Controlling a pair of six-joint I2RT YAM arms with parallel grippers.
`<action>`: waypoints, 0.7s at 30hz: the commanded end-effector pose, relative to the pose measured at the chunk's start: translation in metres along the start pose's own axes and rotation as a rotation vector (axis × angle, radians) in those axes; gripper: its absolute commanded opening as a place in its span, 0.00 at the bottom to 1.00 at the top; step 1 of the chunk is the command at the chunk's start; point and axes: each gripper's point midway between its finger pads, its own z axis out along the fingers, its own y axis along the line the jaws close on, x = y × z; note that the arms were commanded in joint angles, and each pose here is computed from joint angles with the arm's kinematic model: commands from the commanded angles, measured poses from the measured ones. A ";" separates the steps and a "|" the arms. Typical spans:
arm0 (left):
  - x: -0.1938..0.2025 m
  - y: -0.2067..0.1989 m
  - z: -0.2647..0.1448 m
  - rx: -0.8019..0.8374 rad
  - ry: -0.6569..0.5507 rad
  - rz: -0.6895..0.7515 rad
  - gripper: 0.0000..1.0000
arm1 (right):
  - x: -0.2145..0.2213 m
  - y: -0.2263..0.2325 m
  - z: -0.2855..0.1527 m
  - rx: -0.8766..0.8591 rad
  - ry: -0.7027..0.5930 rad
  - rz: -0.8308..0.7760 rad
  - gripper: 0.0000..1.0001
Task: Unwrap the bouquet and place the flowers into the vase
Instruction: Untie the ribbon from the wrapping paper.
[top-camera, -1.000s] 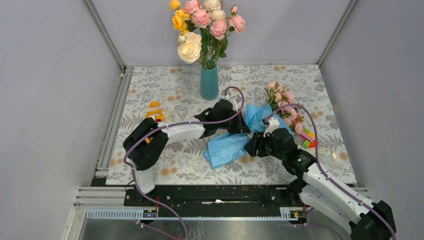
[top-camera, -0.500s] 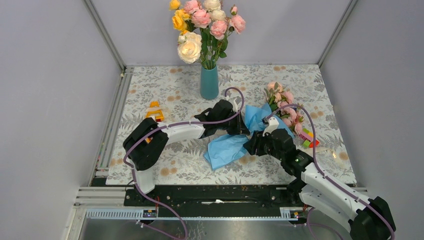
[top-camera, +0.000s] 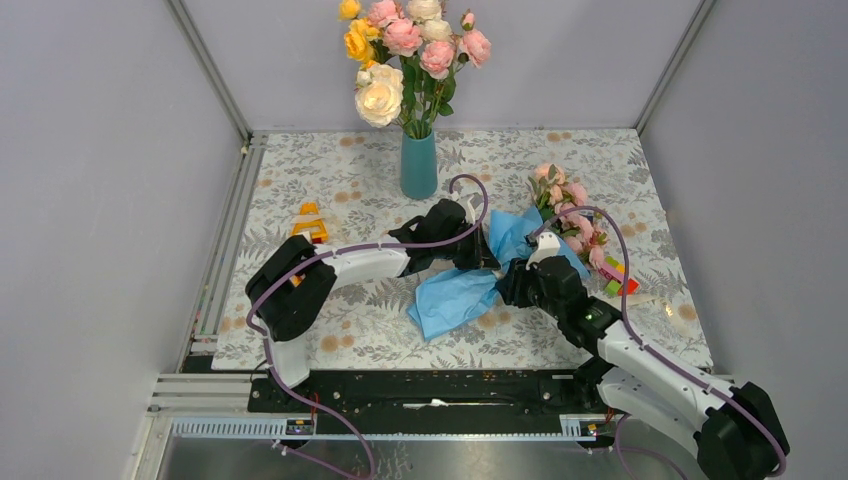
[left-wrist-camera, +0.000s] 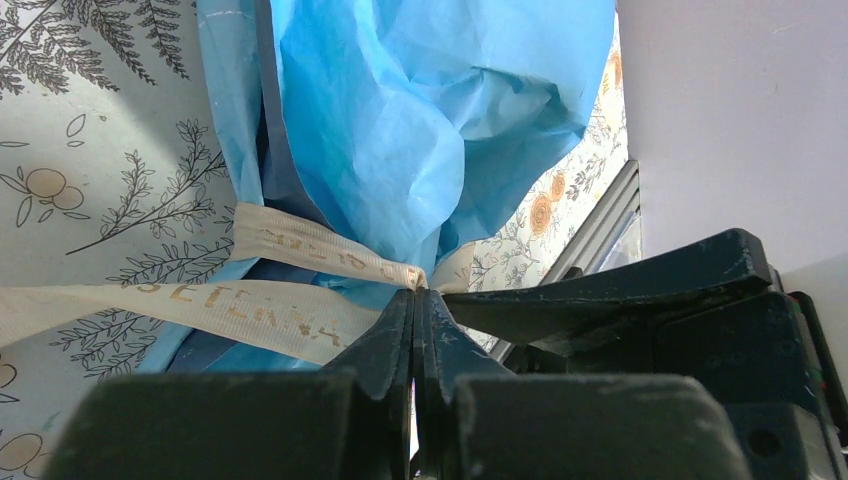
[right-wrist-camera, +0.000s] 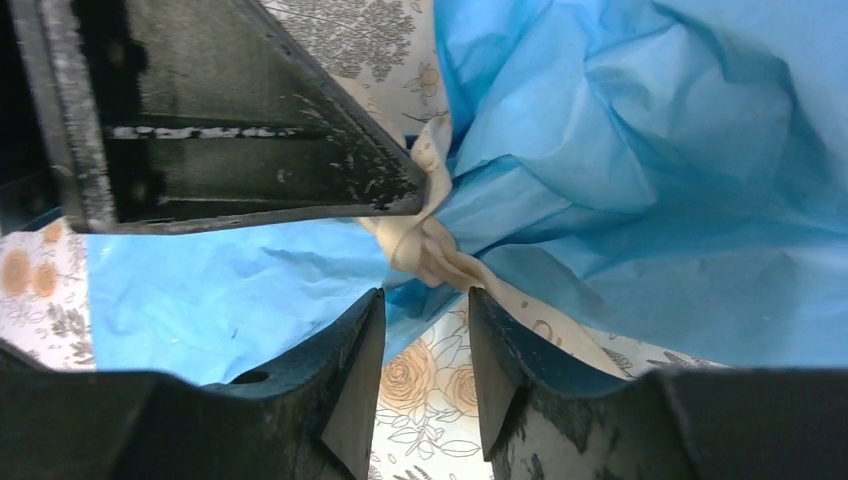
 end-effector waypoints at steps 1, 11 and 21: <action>-0.019 -0.041 -0.019 0.109 -0.057 0.042 0.00 | -0.013 -0.007 0.003 0.049 -0.045 -0.039 0.41; -0.017 -0.041 -0.018 0.106 -0.049 0.043 0.00 | -0.017 -0.016 0.010 0.096 -0.071 -0.059 0.37; -0.015 -0.041 -0.018 0.108 -0.041 0.048 0.00 | -0.023 -0.027 0.019 0.164 -0.083 -0.063 0.02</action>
